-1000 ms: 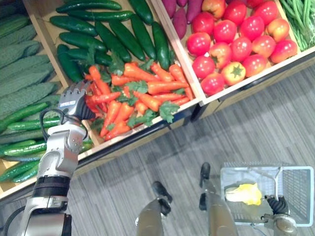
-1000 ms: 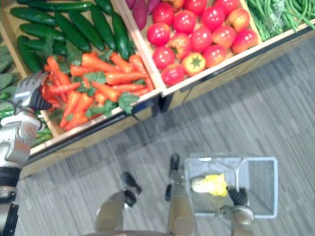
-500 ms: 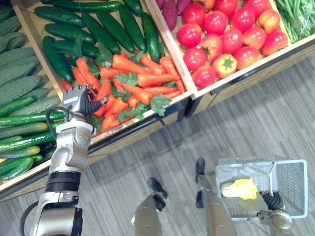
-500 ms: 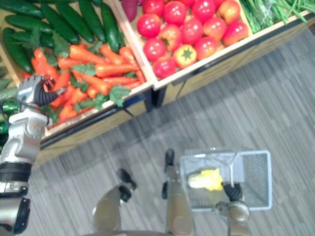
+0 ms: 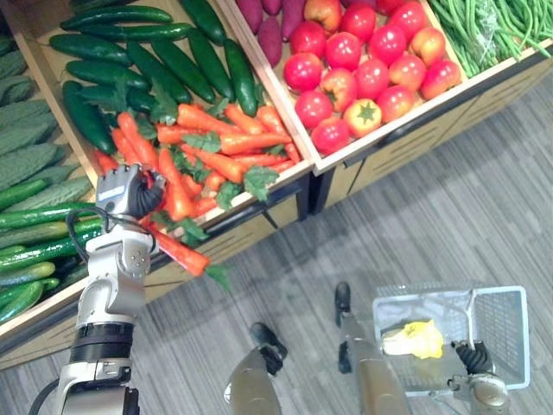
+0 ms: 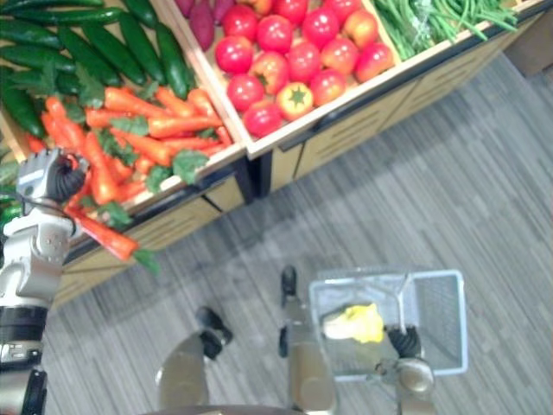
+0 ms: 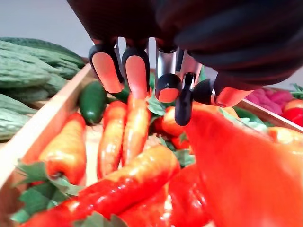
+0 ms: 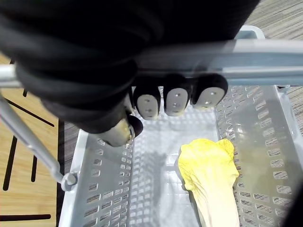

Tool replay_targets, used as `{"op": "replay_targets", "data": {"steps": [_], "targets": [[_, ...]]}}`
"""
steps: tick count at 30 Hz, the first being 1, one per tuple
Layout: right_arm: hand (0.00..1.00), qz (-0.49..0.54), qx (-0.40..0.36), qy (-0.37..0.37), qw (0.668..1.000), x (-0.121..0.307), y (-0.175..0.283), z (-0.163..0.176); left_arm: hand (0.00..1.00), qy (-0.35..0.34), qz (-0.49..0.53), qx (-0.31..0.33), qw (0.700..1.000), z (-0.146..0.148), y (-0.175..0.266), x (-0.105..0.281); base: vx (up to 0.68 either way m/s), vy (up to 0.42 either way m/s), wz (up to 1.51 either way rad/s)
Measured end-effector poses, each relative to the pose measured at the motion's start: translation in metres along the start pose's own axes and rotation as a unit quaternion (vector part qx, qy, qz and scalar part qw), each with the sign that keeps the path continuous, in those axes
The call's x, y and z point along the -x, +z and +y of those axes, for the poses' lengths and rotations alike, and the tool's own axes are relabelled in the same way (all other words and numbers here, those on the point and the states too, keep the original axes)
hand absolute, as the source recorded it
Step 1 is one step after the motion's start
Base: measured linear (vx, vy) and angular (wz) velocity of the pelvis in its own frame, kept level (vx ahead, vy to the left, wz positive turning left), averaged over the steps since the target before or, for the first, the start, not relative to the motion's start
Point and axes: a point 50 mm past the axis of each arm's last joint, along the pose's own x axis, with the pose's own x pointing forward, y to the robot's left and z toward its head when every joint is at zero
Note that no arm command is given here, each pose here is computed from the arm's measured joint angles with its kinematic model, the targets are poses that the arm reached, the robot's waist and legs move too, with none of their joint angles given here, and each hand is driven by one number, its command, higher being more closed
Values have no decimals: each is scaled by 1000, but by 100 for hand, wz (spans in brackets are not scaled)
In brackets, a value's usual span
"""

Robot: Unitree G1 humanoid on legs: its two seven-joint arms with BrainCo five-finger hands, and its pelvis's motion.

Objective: Pick vegetable in the basket

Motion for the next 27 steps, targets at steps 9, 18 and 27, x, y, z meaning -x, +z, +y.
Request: {"op": "replay_targets", "data": {"steps": [9,18,27], "targets": [[100,45,21,9,999,6,-23,1,100,35,43,15,998,10,-11,7,-9,21,6],[100,72,7,2,997,11,-36,0,100,143,69,50,986,39,-10,10,0,0,0],[100,115,-3,2,993,20,-56,-2,0,195,113,132,965,30,-11,33,4,18,5]]}}
